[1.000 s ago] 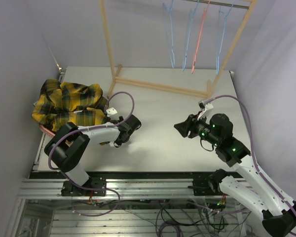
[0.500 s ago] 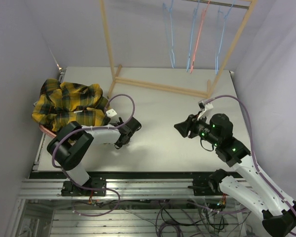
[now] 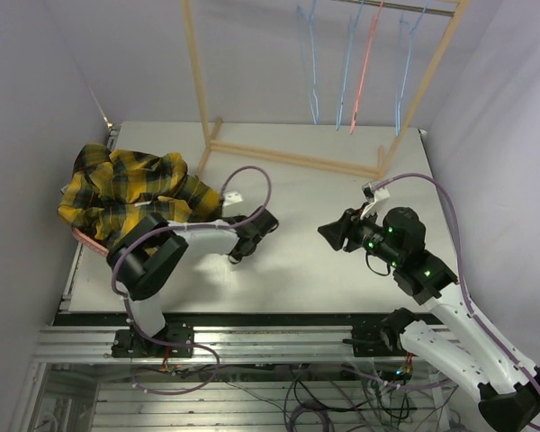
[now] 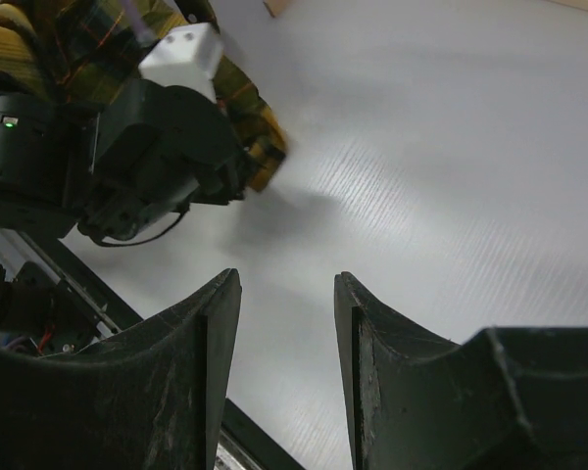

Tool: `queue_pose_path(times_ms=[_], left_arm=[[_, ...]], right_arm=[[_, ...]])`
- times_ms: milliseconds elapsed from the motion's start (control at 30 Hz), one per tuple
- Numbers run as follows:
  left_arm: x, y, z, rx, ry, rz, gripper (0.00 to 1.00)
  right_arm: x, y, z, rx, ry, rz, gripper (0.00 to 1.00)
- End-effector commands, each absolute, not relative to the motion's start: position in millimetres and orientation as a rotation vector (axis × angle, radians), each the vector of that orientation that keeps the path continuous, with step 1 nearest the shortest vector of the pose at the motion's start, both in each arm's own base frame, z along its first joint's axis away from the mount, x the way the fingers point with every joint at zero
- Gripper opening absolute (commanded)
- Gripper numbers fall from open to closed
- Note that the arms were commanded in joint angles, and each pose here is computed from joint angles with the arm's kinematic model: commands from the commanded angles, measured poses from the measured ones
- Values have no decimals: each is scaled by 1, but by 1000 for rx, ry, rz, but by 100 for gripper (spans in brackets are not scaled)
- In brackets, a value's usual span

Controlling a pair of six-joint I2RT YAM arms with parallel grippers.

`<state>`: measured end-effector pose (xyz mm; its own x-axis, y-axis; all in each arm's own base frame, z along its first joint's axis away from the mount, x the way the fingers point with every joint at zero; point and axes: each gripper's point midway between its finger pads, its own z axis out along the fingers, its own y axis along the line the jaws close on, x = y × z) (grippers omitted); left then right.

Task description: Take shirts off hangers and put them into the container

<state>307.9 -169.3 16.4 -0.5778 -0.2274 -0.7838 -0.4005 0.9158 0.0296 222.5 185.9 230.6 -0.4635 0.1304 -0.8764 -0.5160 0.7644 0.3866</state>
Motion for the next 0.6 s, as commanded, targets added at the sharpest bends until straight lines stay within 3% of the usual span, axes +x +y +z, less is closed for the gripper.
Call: queue_pose_path(times_ms=[0,233,567], left_arm=[[308,-229,49,-195,2307,196,7],[329,-214,174,-174,2148,230,7],[314,-71,329,-488,1873,298,7]], right_arm=[[223,184,237,-283,1889,774,44],[221,178,239,-279,1887,745,44],[221,183,238,-297,1881,770,44]])
